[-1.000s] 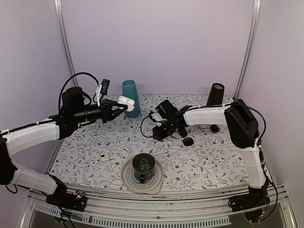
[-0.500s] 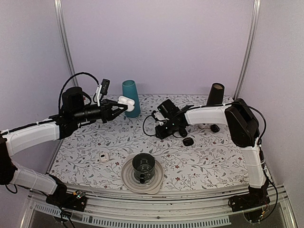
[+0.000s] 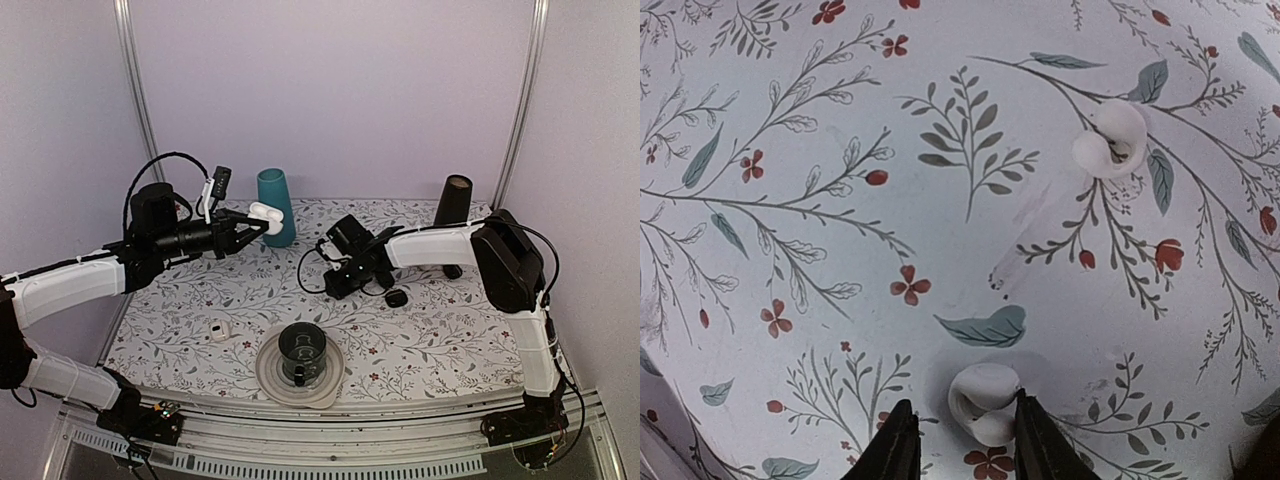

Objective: Insert the wireless bluetooth earbuds into the charging case
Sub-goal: Adjust the right earbud at the center of the board.

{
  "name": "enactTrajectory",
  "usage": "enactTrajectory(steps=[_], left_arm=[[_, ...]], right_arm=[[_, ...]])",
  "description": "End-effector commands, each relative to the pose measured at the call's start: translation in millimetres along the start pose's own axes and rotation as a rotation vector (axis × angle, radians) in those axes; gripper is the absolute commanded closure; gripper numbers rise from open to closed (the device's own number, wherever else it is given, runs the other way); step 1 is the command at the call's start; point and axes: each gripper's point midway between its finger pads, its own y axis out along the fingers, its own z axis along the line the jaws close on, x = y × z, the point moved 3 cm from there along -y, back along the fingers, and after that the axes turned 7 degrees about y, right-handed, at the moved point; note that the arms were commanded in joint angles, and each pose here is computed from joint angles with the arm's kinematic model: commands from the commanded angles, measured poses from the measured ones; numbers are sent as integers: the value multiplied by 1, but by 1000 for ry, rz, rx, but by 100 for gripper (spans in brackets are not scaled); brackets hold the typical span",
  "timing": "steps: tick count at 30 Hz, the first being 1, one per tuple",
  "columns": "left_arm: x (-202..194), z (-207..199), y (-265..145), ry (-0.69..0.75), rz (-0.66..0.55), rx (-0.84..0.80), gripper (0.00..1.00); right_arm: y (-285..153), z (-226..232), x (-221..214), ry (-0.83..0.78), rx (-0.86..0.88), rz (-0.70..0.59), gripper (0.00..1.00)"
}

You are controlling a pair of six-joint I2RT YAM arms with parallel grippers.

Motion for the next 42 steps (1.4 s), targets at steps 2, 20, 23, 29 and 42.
enactTrajectory(steps=[2,20,23,29,42], left_arm=[[16,0,-4,35,-32,3,100],[17,0,-3,34,-35,1,100],[18,0,-3,35,-36,1,100],[18,0,-3,35,-34,1,100],[18,1,-2,33,-32,0,100]], right_arm=[[-18,9,16,-14,-6,-53,68],[-21,29,15,-63,25,-44,63],[-17,28,13,-62,24,-39,63],[-19,27,20,-60,2,-56,64],[-18,35,13,-72,45,-32,64]])
